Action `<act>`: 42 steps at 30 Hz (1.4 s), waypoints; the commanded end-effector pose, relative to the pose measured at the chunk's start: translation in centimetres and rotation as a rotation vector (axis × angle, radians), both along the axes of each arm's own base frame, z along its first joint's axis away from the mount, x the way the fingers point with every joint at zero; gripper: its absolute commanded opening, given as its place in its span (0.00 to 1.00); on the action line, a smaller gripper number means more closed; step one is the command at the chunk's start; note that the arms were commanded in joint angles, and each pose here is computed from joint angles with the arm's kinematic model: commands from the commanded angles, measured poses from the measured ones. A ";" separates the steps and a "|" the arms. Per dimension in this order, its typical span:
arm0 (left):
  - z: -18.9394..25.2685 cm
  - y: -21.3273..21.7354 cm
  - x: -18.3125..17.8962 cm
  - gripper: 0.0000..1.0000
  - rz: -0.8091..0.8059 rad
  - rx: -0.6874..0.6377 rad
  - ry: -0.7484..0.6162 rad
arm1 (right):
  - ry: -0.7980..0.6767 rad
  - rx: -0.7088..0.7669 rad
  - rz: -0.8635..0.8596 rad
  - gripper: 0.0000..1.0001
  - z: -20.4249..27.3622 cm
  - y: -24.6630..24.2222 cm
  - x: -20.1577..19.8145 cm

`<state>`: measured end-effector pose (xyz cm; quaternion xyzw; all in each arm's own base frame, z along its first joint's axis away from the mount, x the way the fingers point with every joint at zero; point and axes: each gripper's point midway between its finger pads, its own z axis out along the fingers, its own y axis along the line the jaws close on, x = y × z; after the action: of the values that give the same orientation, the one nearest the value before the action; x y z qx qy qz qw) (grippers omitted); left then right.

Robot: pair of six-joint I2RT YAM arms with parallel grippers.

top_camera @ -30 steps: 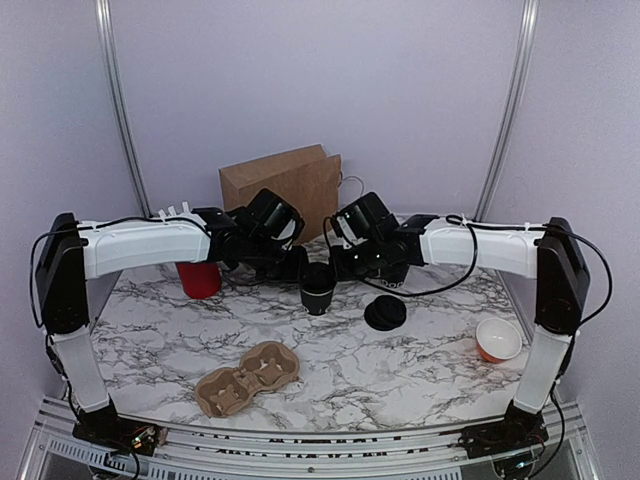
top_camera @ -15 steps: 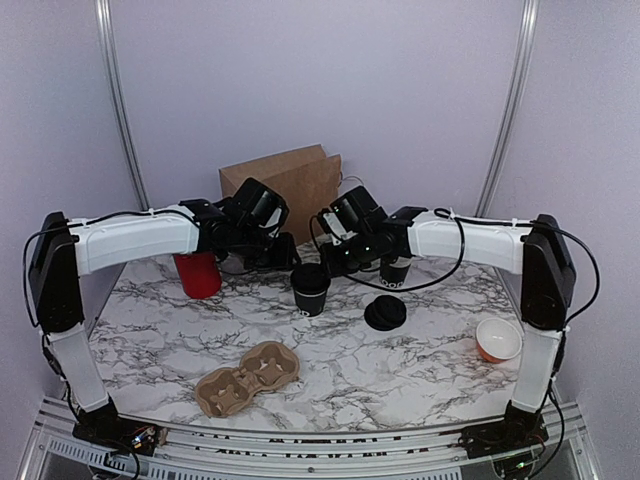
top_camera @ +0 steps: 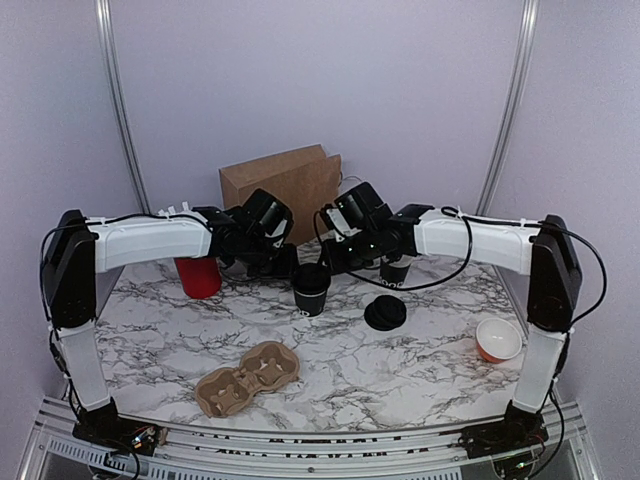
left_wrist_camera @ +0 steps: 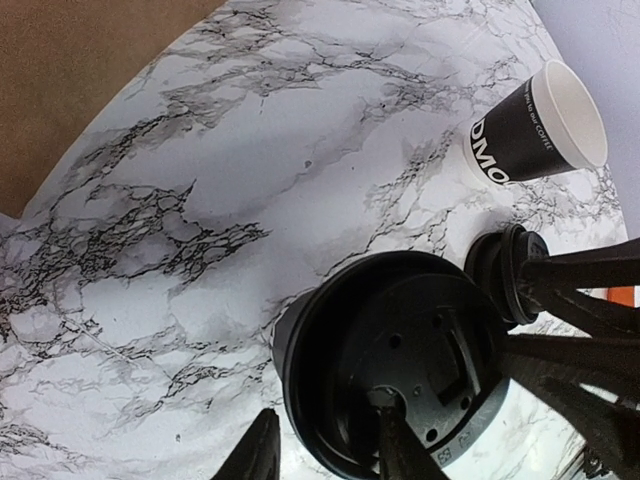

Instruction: Pack the takeout coffee

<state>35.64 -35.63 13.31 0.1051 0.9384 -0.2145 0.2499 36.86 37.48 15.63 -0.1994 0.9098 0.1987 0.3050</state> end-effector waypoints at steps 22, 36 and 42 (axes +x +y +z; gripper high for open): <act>-0.4 -0.8 2.5 0.34 -0.003 0.012 -0.053 | 0.112 0.230 -0.091 0.22 -1.0 -1.5 -0.4; -1.7 -0.4 1.3 0.29 -0.001 0.004 -0.020 | 0.168 0.223 -0.071 0.21 -3.4 -1.4 -1.3; -2.6 -0.4 0.6 0.28 0.001 0.004 -0.002 | 0.195 0.202 -0.060 0.20 -4.8 -1.7 -2.0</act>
<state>37.77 -36.79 13.05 0.1055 0.9255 -0.2284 0.2832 35.55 35.91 12.67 -0.1160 0.9095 0.3004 0.2628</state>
